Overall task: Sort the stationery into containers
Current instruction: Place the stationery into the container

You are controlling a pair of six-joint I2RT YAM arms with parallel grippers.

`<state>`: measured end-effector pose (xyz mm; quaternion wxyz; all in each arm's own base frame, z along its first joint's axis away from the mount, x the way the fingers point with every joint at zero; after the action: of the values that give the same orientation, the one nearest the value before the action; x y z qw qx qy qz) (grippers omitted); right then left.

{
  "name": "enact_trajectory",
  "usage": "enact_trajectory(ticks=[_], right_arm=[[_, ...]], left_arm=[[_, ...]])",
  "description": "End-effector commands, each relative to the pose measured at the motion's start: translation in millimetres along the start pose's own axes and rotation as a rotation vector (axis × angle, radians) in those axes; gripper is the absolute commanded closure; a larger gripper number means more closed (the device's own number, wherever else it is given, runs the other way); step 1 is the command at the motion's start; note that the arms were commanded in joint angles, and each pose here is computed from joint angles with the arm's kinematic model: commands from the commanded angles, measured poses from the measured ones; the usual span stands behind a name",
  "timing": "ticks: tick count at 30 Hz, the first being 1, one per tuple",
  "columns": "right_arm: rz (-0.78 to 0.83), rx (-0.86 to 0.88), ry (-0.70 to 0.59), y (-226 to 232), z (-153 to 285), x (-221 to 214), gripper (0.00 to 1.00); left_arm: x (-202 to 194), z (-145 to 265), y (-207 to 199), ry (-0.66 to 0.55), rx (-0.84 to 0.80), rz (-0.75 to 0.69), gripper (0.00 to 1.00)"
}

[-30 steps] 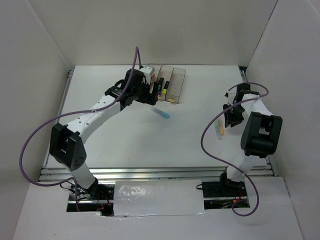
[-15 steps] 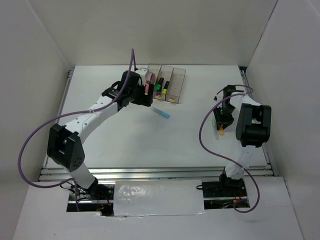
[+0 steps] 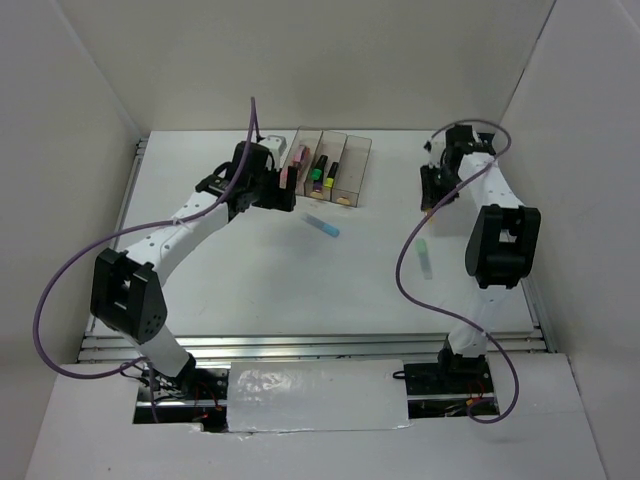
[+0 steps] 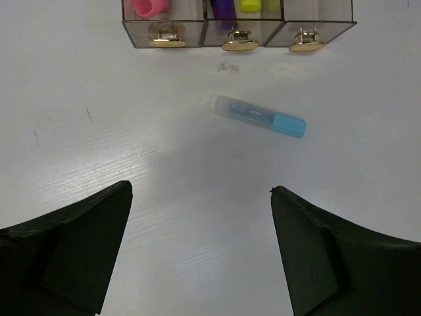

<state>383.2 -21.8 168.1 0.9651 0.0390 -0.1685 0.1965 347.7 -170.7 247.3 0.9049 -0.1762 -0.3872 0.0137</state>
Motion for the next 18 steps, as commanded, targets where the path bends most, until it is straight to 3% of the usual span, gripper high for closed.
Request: enact_trajectory(ticks=[1, 3, 6, 12, 18], right_arm=[[-0.015, 0.147, -0.383, 34, 76, 71, 1.0], [0.026, 0.186, -0.537, 53, 91, 108, 1.0], [-0.021, 0.265, -0.656, 80, 93, 149, 1.0], [-0.021, 0.289, -0.706, 131, 56, 206, 1.0], [-0.079, 0.263, -0.728, 137, 7, 226, 1.0]], left_arm=[[19, 15, 5, -0.092, -0.004, 0.063, 0.01], [20, 15, 9, -0.087, -0.006, 0.065, 0.01], [24, 18, 14, -0.098, 0.006, 0.066, 0.01], [23, 25, 26, -0.141, 0.05, 0.091, 0.01], [16, 33, 30, -0.157, 0.031, 0.064, 0.01]])
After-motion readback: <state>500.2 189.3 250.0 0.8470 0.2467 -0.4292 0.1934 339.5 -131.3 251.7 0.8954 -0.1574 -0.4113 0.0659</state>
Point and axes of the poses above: each gripper's point midway between its finger pads, its own z axis back along the fingers, its own y axis along the line the jaws close on, x = y × z, the point moved 9 cm from there along z, back along the fingers, and after that the axes turned 15 degrees about z, right-handed, at the moved point
